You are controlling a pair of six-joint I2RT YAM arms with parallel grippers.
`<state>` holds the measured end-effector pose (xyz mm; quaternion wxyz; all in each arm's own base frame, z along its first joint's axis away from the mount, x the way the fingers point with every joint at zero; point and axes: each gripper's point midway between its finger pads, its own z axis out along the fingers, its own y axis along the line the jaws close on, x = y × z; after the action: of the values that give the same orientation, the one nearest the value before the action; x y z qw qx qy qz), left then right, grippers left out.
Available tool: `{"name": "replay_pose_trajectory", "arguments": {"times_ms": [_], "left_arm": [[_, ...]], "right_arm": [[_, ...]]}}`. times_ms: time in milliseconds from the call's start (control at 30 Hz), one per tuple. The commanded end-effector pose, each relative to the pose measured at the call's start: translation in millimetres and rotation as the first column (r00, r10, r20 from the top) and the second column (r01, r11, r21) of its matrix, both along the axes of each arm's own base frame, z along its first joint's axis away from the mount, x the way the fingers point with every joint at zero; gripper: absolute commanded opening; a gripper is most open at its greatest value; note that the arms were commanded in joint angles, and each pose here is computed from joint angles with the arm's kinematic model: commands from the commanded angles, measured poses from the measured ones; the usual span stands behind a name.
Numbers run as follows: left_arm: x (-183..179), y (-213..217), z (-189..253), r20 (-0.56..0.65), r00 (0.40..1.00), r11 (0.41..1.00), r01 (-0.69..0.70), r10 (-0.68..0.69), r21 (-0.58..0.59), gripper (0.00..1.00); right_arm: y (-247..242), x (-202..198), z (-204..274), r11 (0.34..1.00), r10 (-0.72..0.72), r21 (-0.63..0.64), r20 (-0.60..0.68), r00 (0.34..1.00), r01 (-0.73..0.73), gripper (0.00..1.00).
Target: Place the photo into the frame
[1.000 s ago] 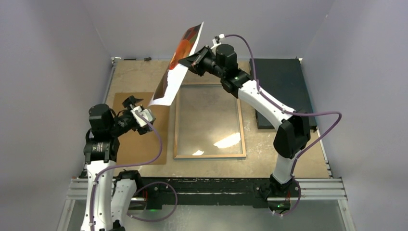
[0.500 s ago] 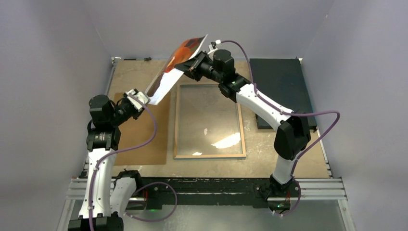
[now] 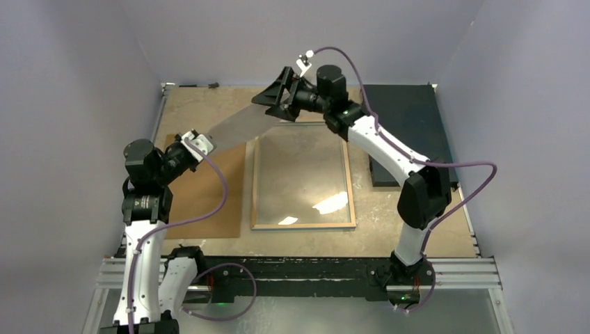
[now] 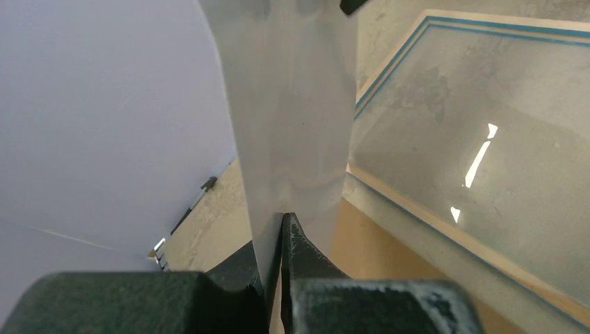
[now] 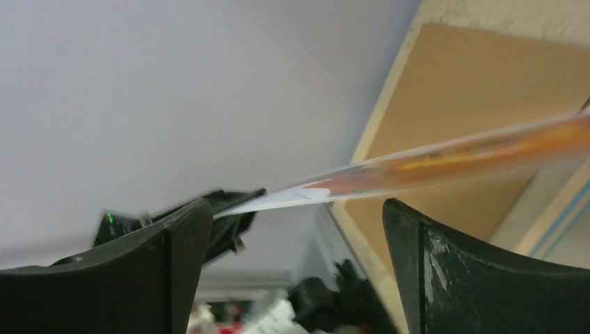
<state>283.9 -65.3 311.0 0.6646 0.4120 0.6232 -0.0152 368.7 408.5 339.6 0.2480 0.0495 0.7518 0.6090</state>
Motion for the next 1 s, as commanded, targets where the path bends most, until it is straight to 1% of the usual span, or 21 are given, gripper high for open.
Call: {"name": "replay_pose_trajectory", "arguments": {"times_ms": [0, 33, 67, 100, 133, 167, 233, 300, 333, 400, 433, 500, 567, 667, 700, 733, 833, 967], "left_arm": [[-2.6, -7.9, 18.8, 0.025, 0.998, 0.997, 0.064, -0.065, 0.038, 0.00], [-2.5, -9.9, 19.0, 0.020, 0.997, 0.996, 0.080, -0.081, 0.040, 0.00], [-3.9, -12.0, 21.2, 0.021, 0.995, 0.995, 0.095, -0.096, 0.040, 0.00], [-4.8, -14.9, 21.3, 0.018, 0.993, 0.992, 0.116, -0.117, 0.042, 0.00], [-5.7, -17.2, 21.4, 0.016, 0.991, 0.990, 0.135, -0.136, 0.047, 0.00], [-6.3, -19.1, 22.8, 0.019, 0.989, 0.988, 0.148, -0.149, 0.048, 0.00], [-6.4, -20.1, 27.9, 0.029, 0.987, 0.986, 0.156, -0.158, 0.054, 0.00], [-7.0, -19.9, 32.3, 0.037, 0.986, 0.984, 0.160, -0.163, 0.072, 0.00], [-8.1, -19.9, 32.7, 0.037, 0.985, 0.983, 0.164, -0.168, 0.086, 0.00], [-10.0, -19.7, 32.3, 0.038, 0.984, 0.979, 0.171, -0.176, 0.108, 0.00], [-10.4, -19.6, 33.1, 0.042, 0.983, 0.978, 0.172, -0.178, 0.115, 0.00], [-12.2, -20.5, 35.0, 0.049, 0.981, 0.976, 0.178, -0.186, 0.124, 0.00], [-14.3, -21.5, 38.4, 0.058, 0.980, 0.975, 0.183, -0.192, 0.125, 0.00], [-16.1, -22.5, 42.3, 0.071, 0.978, 0.974, 0.188, -0.198, 0.130, 0.00], [-16.6, -22.5, 42.9, 0.072, 0.978, 0.973, 0.187, -0.198, 0.131, 0.00], [-16.8, -22.0, 43.3, 0.072, 0.978, 0.974, 0.185, -0.196, 0.133, 0.00], [-18.7, -21.6, 44.6, 0.082, 0.977, 0.971, 0.184, -0.199, 0.153, 0.00], [-20.4, -21.1, 47.6, 0.097, 0.976, 0.971, 0.178, -0.195, 0.161, 0.00]], "right_arm": [[-32.0, -25.5, 53.0, 0.933, 0.360, -0.183, 0.522, 0.773, -0.311, 0.98], [-38.8, -29.2, 51.7, 0.905, 0.426, -0.275, 0.587, 0.688, -0.326, 0.99], [-47.4, -25.8, 46.9, 0.882, 0.466, -0.383, 0.630, 0.621, -0.274, 0.99], [-57.3, -23.8, 44.1, 0.868, 0.483, -0.449, 0.658, 0.578, -0.214, 0.99], [-63.8, -24.9, 47.2, 0.874, 0.468, -0.452, 0.689, 0.554, -0.177, 0.99], [-69.0, -28.5, 54.5, 0.880, 0.457, -0.455, 0.736, 0.500, -0.135, 0.99], [-80.5, -33.2, 64.8, 0.882, 0.448, -0.470, 0.813, 0.373, -0.036, 0.99], [-91.4, -48.3, 83.4, 0.895, 0.426, -0.444, 0.874, 0.235, 0.030, 0.99], [-93.0, -57.9, 88.6, 0.901, 0.423, -0.433, 0.891, 0.167, 0.029, 0.99], [-92.6, -74.4, 91.0, 0.902, 0.430, -0.431, 0.901, 0.054, 0.007, 0.99], [-90.9, -79.4, 89.9, 0.901, 0.433, -0.433, 0.901, 0.021, -0.001, 0.99], [-83.6, -86.3, 85.3, 0.894, 0.447, -0.448, 0.894, -0.025, -0.024, 0.99], [-70.4, -90.0, 77.2, 0.875, 0.480, -0.482, 0.876, -0.045, -0.039, 0.98], [-45.5, -91.2, 59.2, 0.836, 0.546, -0.547, 0.837, -0.049, -0.031, 0.96], [-37.9, -89.5, 53.1, 0.825, 0.564, -0.565, 0.825, -0.044, -0.014, 0.98], [-32.4, -88.8, 47.3, 0.816, 0.578, -0.578, 0.815, -0.039, -0.007, 0.97], [-25.6, -83.0, 36.3, 0.805, 0.593, -0.593, 0.805, -0.027, 0.008, 0.92], [-24.9, -80.6, 32.9, 0.814, 0.580, -0.580, 0.814, -0.021, 0.031, 0.79]]}}
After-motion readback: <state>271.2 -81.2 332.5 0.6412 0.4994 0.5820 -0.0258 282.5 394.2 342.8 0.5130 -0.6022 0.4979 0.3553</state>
